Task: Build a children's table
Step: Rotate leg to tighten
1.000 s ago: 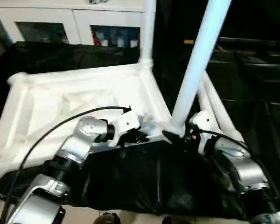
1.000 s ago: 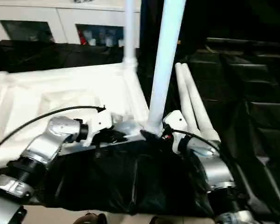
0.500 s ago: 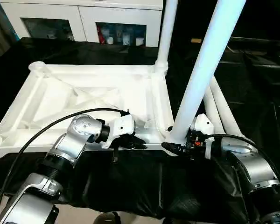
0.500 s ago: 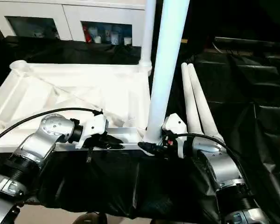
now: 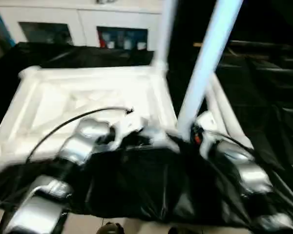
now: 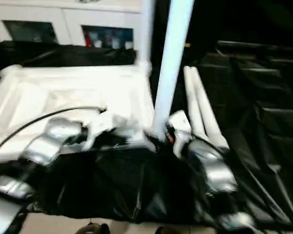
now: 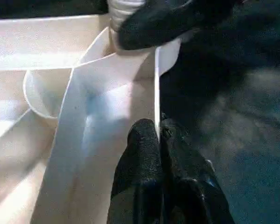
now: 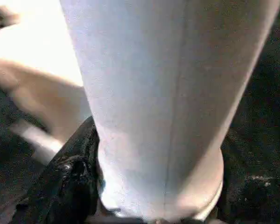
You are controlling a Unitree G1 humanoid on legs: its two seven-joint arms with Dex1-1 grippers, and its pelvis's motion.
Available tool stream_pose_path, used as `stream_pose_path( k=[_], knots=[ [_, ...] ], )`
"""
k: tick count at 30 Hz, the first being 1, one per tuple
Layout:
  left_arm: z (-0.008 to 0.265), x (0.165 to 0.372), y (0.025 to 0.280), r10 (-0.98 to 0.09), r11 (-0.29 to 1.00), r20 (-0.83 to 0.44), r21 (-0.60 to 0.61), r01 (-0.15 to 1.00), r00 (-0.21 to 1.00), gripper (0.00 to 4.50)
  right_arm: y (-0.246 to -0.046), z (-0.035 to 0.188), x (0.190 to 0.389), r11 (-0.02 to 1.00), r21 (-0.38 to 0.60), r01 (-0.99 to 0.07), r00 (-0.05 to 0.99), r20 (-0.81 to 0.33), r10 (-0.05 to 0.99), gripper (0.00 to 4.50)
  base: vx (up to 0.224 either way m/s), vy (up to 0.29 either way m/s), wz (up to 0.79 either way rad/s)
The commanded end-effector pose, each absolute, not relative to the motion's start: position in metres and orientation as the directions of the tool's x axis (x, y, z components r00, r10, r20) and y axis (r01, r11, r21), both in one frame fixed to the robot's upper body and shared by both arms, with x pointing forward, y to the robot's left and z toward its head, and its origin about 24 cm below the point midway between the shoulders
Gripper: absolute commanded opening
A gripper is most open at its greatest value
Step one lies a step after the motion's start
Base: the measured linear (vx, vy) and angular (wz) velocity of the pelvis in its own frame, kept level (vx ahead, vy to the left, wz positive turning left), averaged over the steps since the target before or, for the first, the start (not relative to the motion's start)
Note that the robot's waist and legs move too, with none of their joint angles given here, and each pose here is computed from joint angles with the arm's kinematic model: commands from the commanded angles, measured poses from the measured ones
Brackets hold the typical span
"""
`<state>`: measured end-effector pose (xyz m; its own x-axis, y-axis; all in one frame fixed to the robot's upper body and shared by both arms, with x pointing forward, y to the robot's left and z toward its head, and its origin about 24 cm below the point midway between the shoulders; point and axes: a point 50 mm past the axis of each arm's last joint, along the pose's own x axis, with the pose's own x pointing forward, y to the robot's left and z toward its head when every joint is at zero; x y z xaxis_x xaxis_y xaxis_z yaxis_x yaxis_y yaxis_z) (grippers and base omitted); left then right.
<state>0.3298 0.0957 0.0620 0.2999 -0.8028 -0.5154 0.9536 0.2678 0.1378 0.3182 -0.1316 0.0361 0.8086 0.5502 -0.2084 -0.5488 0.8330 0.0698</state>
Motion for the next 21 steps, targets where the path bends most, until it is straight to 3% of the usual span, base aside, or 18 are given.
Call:
stream_pose_path(
  k=[1,7,9,11,17,21],
  knots=[
    [0.051,0.327,0.08,-0.786,0.282,-0.543,0.11,0.953,0.296,0.0,-0.116,0.021,0.317,0.857,0.097,-0.507,0.815,-0.27,0.513,2.73,0.0,0.0,0.0],
    [0.052,0.326,0.055,-0.785,0.324,-0.519,0.122,0.938,0.338,0.0,-0.088,0.028,0.33,0.912,0.097,-0.399,0.879,-0.241,0.41,2.73,0.0,0.0,0.0],
    [0.052,0.325,0.05,-0.79,0.318,-0.513,0.125,0.94,0.336,0.0,-0.084,0.03,0.333,0.92,0.091,-0.381,0.893,-0.223,0.392,3.29,0.0,0.0,0.0],
    [0.052,0.324,0.048,-0.791,0.312,-0.515,0.128,0.942,0.332,0.0,-0.083,0.033,0.335,0.92,0.097,-0.379,0.897,-0.206,0.391,3.45,0.0,0.0,0.0],
    [0.053,0.322,0.064,-0.809,0.265,-0.512,0.122,0.957,0.289,0.0,-0.104,0.04,0.334,0.892,0.034,-0.451,0.877,-0.169,0.45,3.97,0.0,0.0,0.0],
    [0.054,0.321,0.071,-0.814,0.255,-0.51,0.115,0.96,0.277,0.0,-0.112,0.043,0.333,0.87,-0.002,-0.493,0.858,-0.169,0.486,3.97,0.014,-0.004,0.01]
  ],
)
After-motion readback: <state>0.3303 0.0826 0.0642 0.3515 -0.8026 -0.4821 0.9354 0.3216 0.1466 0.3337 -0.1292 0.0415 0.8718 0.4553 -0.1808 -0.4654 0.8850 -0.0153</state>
